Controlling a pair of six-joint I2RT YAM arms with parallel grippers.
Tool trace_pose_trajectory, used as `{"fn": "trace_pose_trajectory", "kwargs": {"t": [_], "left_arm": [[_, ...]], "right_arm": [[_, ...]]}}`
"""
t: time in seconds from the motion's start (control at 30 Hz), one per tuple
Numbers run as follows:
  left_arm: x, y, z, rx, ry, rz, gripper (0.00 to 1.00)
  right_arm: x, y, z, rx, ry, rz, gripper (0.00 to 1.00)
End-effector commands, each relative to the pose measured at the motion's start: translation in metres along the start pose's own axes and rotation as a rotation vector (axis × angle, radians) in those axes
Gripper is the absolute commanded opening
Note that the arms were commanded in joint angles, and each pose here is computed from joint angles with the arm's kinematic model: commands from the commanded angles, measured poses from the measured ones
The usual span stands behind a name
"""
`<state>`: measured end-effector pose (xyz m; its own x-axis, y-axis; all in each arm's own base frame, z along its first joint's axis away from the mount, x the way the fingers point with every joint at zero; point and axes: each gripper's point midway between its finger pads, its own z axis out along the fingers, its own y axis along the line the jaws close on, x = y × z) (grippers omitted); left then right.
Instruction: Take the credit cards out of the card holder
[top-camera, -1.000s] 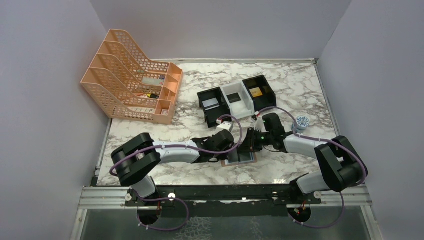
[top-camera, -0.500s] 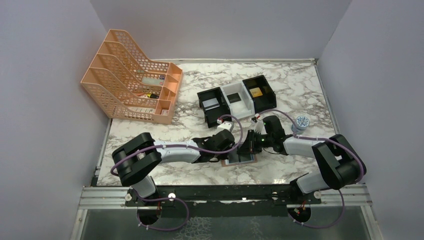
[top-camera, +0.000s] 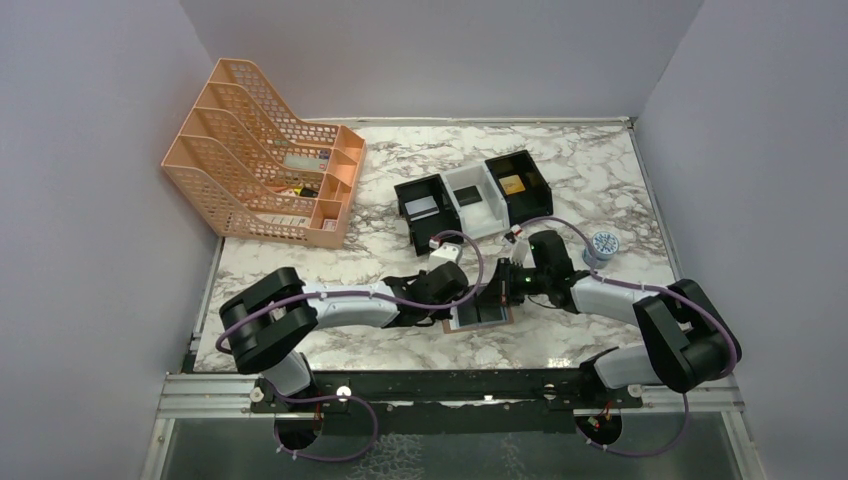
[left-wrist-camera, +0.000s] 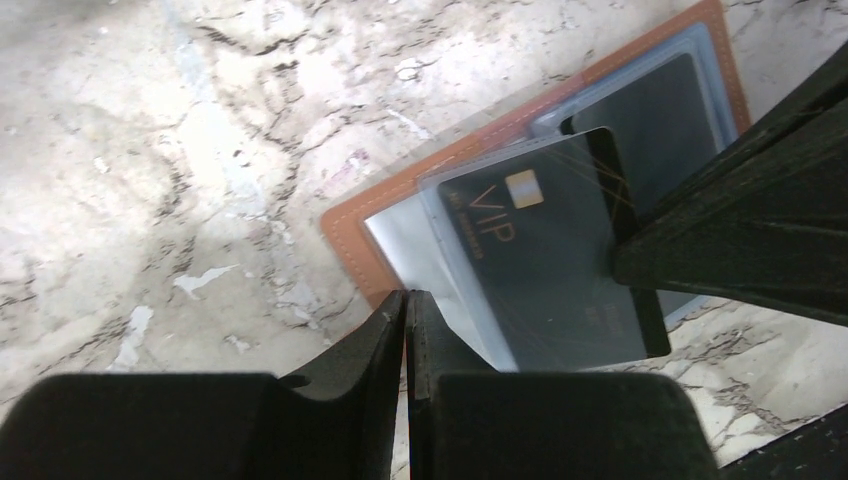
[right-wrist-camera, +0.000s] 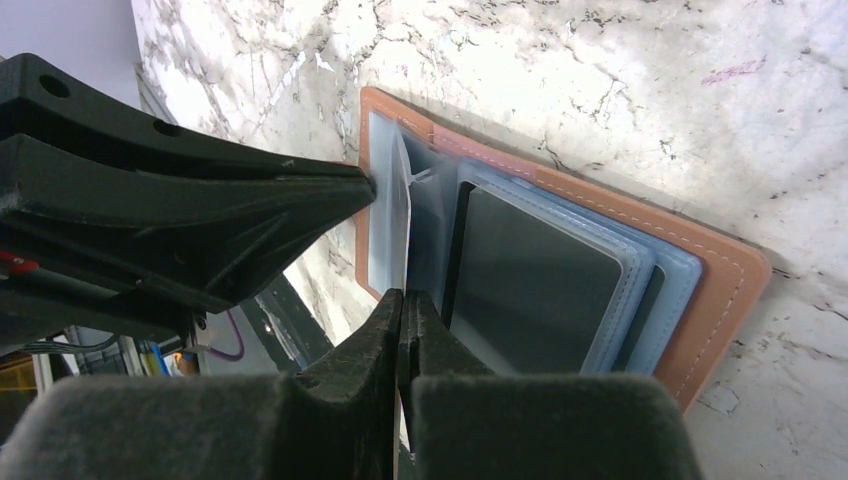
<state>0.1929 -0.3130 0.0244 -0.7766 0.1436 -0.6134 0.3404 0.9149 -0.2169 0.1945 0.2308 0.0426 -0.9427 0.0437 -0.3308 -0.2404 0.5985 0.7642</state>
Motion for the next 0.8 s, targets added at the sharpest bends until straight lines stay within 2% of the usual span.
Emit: {"fn": "trace_pose_trajectory", "kwargs": {"t": [0.0,0.13,0.2,0.33,0.4,0.47,0.77], "left_arm": [[0.011,0.028,-0.010,-0.095,0.017,0.019,0.10],[-0.004,0.010,-0.017,-0.006,-0.027,0.010,0.20],[-0.010,-0.004,-0.020,0.066,-0.045,0.001,0.28],[-0.016,-0.050,-0.025,0.290,-0.042,-0.068,0.35],[-0.014,-0.066,-0.025,0.369,-0.025,-0.094,0.36],[-0.007,-0.068,-0.021,0.379,-0.002,-0.095,0.35],[0.016,-0.033,-0.009,0.221,0.051,-0.072,0.24]], "right_arm": [[0.005,-0.004,0.000,0.013,0.008,0.020,0.02],[0.007,-0.005,0.003,-0.005,0.010,0.053,0.02],[0.008,-0.003,0.005,-0.026,0.004,0.072,0.02],[0.008,-0.006,0.011,-0.033,0.012,0.102,0.02],[0.007,-0.005,0.013,-0.045,0.021,0.100,0.02],[0.008,-0.007,0.014,-0.041,0.023,0.108,0.02],[0.006,-0.009,0.008,-0.002,-0.009,0.100,0.04]]}}
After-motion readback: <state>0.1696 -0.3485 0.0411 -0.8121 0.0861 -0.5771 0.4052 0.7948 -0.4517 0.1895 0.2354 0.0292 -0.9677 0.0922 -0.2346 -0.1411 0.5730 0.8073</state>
